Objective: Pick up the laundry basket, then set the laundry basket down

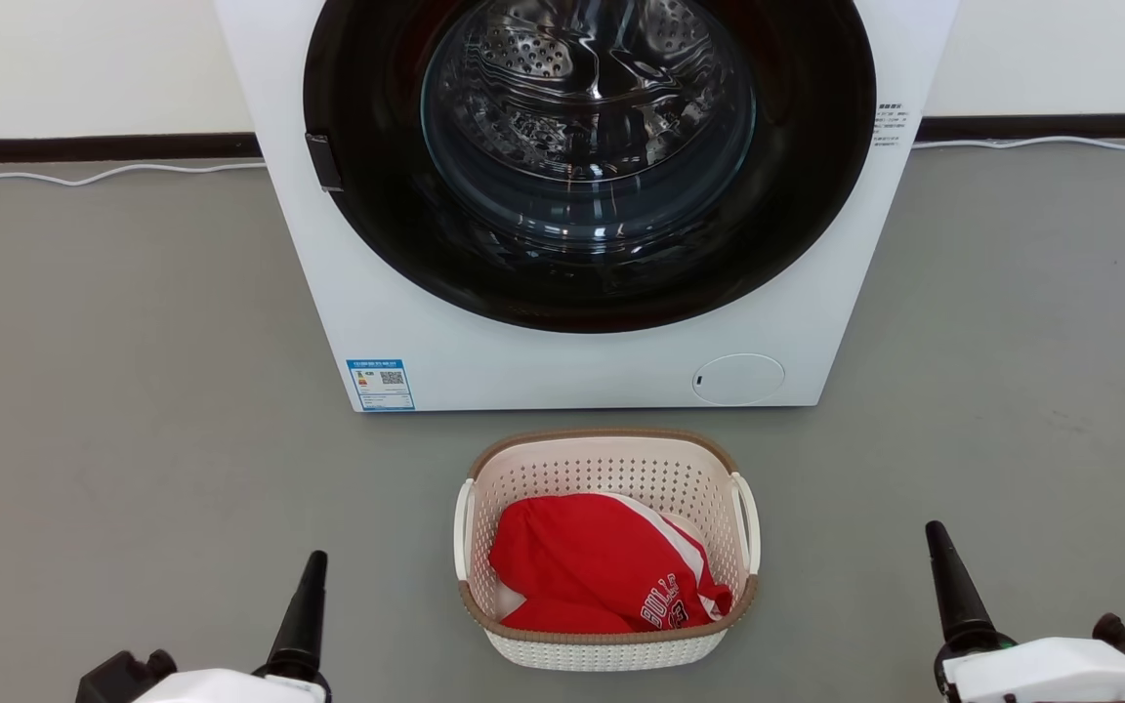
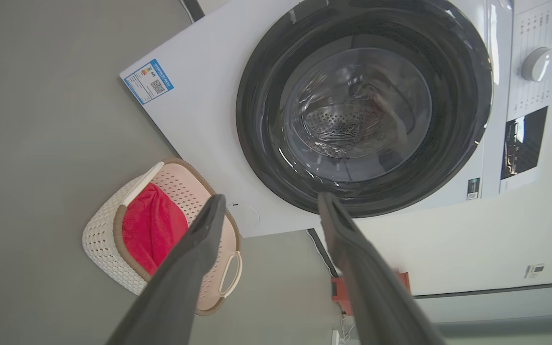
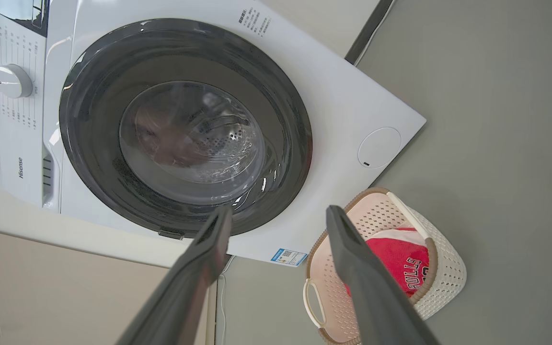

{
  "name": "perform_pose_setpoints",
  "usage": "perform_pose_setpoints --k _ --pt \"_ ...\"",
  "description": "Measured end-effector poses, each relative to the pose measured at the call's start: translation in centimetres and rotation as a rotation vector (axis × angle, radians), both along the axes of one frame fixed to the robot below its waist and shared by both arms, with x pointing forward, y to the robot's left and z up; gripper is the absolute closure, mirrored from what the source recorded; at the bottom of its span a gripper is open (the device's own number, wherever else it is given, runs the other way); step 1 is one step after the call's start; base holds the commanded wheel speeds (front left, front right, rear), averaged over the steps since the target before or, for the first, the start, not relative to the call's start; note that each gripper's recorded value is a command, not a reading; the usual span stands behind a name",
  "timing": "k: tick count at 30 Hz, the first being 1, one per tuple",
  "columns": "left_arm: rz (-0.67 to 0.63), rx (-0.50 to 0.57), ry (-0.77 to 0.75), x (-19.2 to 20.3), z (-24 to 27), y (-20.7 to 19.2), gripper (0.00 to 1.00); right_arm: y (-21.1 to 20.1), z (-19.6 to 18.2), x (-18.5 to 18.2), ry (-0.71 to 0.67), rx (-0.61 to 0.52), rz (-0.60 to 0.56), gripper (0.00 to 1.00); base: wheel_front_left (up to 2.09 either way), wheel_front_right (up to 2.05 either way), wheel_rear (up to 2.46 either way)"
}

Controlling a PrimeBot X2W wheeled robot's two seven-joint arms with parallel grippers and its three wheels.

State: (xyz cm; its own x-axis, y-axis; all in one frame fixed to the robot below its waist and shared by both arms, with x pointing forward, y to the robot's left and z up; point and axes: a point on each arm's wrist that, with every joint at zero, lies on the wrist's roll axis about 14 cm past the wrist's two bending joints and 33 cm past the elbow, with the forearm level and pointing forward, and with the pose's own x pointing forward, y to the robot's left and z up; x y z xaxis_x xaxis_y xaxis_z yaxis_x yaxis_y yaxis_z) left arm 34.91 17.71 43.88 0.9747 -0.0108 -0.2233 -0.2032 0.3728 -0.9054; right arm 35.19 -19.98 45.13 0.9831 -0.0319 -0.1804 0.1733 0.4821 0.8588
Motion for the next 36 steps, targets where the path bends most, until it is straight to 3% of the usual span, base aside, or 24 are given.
perform_pose_setpoints --k 11,36 --pt "-0.079 0.235 -0.005 0.0 0.3 -1.2 0.00 0.8 0.3 0.1 -0.011 -0.196 0.061 0.00 0.00 0.00 0.00" --pt "-0.152 0.584 -0.063 -0.1 1.4 -1.9 0.00 1.9 0.5 0.0 -0.038 -0.515 0.141 0.00 0.00 0.00 0.00"
